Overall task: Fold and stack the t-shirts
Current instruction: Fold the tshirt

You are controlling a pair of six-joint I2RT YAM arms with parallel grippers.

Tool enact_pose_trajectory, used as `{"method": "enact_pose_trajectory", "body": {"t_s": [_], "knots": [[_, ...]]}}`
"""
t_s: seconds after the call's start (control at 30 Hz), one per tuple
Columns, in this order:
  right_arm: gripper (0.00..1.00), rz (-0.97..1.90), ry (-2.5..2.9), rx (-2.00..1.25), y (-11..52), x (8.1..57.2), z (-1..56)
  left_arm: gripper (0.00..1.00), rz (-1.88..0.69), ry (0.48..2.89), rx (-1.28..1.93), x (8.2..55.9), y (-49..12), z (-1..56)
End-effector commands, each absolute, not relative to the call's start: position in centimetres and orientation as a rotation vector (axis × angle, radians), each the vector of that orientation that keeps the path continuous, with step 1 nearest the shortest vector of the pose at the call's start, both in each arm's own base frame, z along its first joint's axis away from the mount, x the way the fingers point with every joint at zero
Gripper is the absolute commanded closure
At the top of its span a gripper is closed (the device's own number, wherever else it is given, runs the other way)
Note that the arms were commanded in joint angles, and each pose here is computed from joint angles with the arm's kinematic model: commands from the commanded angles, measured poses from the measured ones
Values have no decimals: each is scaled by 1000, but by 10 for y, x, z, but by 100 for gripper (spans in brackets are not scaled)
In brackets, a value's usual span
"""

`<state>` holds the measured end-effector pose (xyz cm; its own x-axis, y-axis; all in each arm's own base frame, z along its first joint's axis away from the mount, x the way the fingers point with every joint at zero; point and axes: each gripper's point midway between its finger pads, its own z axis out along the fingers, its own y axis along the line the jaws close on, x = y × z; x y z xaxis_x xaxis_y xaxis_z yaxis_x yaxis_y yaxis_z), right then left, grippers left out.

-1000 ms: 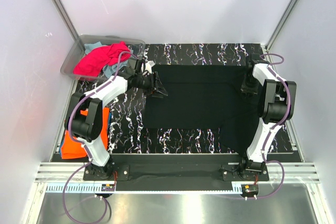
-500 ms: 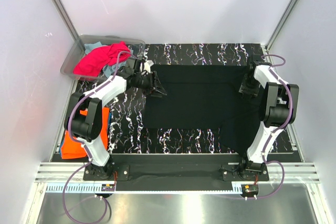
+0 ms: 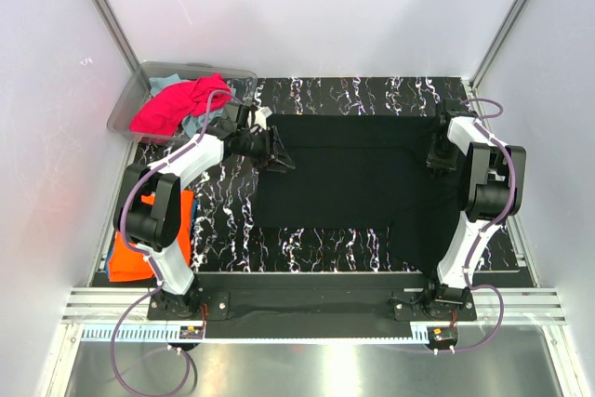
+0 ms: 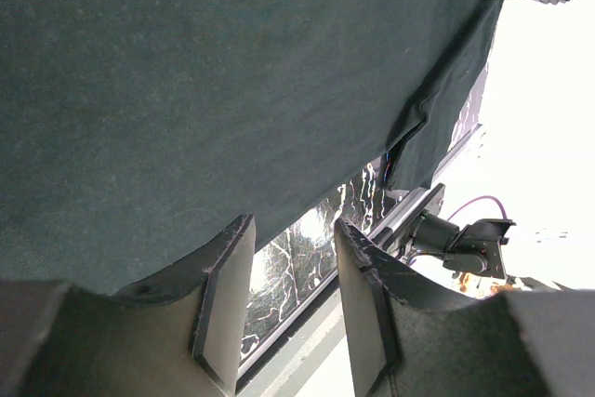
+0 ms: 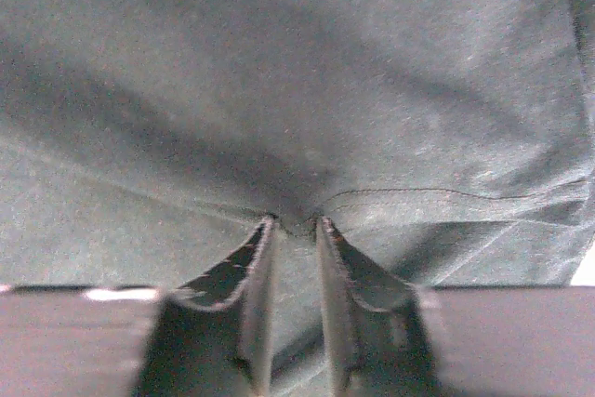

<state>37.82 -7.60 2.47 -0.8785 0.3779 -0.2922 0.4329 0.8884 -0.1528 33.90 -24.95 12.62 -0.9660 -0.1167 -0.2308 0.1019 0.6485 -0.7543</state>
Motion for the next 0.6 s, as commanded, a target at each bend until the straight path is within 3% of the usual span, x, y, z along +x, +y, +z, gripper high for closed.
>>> {"method": "enact_pose_trajectory", "body": {"t_s": [0.0, 0.03, 0.17, 0.57], "knots": [[77, -385, 2729, 608, -90, 390, 40, 55, -1230, 2550, 38, 344, -250, 142], [84, -390, 2723, 613, -90, 390, 41, 55, -1233, 2551, 40, 344, -251, 142], [92, -404, 2678, 612, -95, 401, 55, 55, -1234, 2560, 33, 343, -250, 139], [91, -505, 2562, 629, -136, 465, 68, 55, -1206, 2611, 37, 337, -246, 127]]}}
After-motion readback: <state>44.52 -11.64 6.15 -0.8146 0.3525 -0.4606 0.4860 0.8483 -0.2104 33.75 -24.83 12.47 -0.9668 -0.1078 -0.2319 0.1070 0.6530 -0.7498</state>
